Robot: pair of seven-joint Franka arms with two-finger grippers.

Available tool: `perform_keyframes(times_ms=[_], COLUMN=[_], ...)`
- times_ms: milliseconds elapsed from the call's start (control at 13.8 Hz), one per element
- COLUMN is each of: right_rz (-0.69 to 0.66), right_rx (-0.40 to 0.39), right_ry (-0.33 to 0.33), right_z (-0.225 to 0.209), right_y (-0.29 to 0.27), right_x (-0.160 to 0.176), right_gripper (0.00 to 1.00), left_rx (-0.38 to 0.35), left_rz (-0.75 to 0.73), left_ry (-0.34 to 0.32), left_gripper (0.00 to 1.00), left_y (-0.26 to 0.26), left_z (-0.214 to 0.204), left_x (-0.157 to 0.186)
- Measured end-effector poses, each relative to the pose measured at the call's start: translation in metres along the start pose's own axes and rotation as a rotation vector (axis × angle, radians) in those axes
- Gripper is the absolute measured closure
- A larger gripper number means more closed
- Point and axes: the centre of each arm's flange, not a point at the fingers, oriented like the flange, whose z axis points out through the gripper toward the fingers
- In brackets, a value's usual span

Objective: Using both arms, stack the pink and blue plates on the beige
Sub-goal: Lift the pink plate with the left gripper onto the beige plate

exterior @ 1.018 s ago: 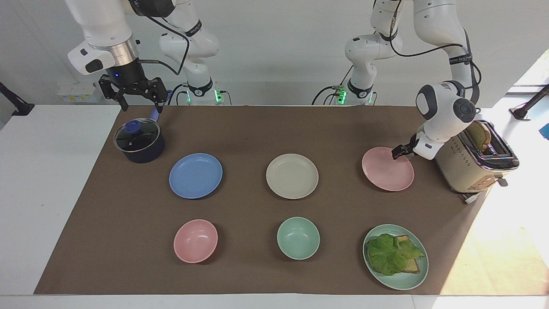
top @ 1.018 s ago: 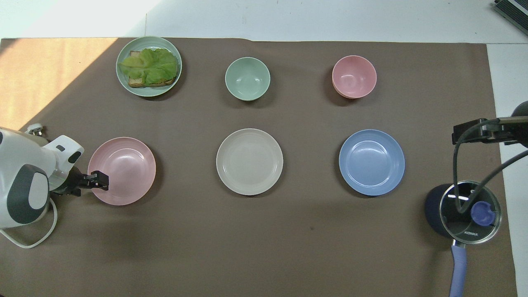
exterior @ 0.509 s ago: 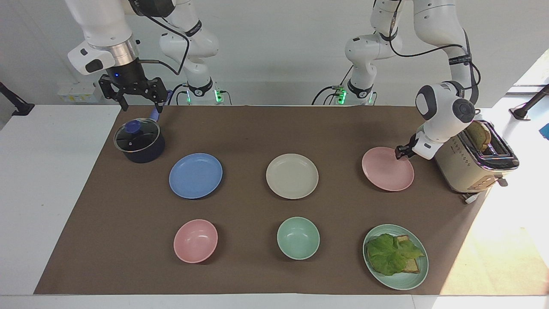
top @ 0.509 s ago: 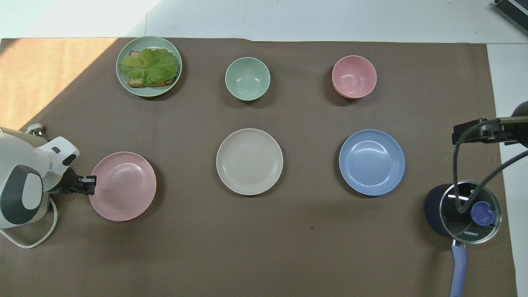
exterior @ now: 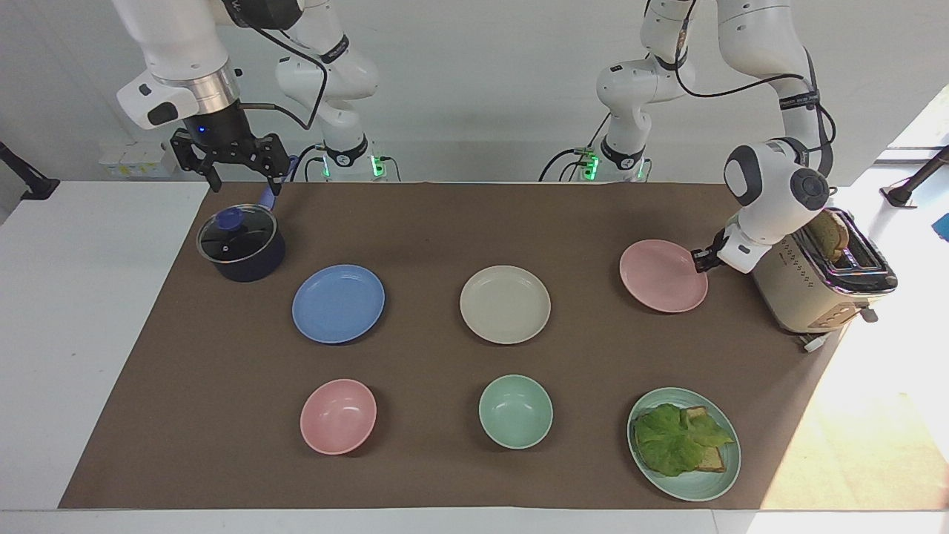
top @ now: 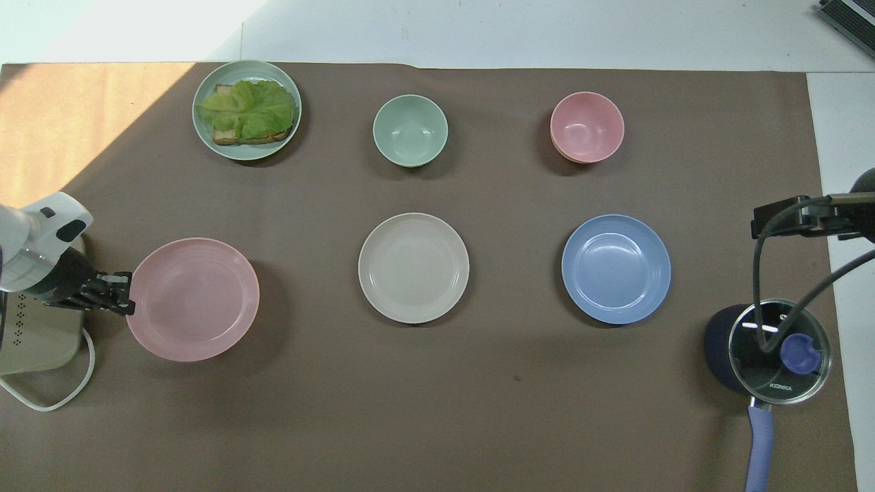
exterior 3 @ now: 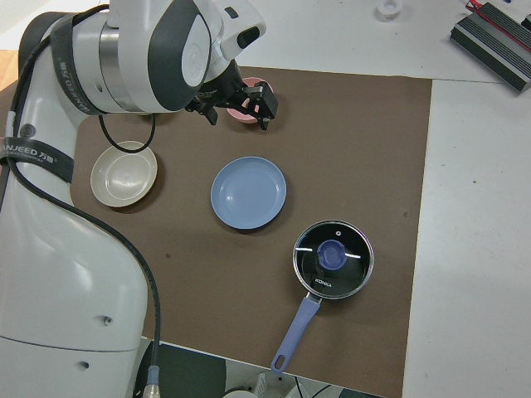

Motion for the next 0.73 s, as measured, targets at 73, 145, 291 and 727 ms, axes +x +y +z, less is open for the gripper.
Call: perform_keyframes(times_ms=[73, 145, 291, 727], right_rz=[0.002, 0.004, 0.005, 0.006], right_rx=[0.000, 0.000, 0.000, 0.000], right_ry=[0.000, 0.000, 0.000, 0.000], right_z=[0.000, 0.000, 0.000, 0.000], right_y=[0.001, 0.002, 0.003, 0.003], right_x=[0.000, 0.000, 0.000, 0.000], right_gripper=[0.00, 0.00, 0.00, 0.00], left_rx=[-0.023, -0.044, -0.064, -0.066], left_rz=[-0.001, -0.009, -0.049, -0.100], left_ry=[0.003, 0.003, -0.008, 0.096], left_gripper=[0.95, 0.95, 0.95, 0.95], left_y=[0.009, 0.021, 0.072, 0.288], left_z=[-0.014, -0.019, -0.014, 0.039], left_x=[-0.001, 0.000, 0.000, -0.029])
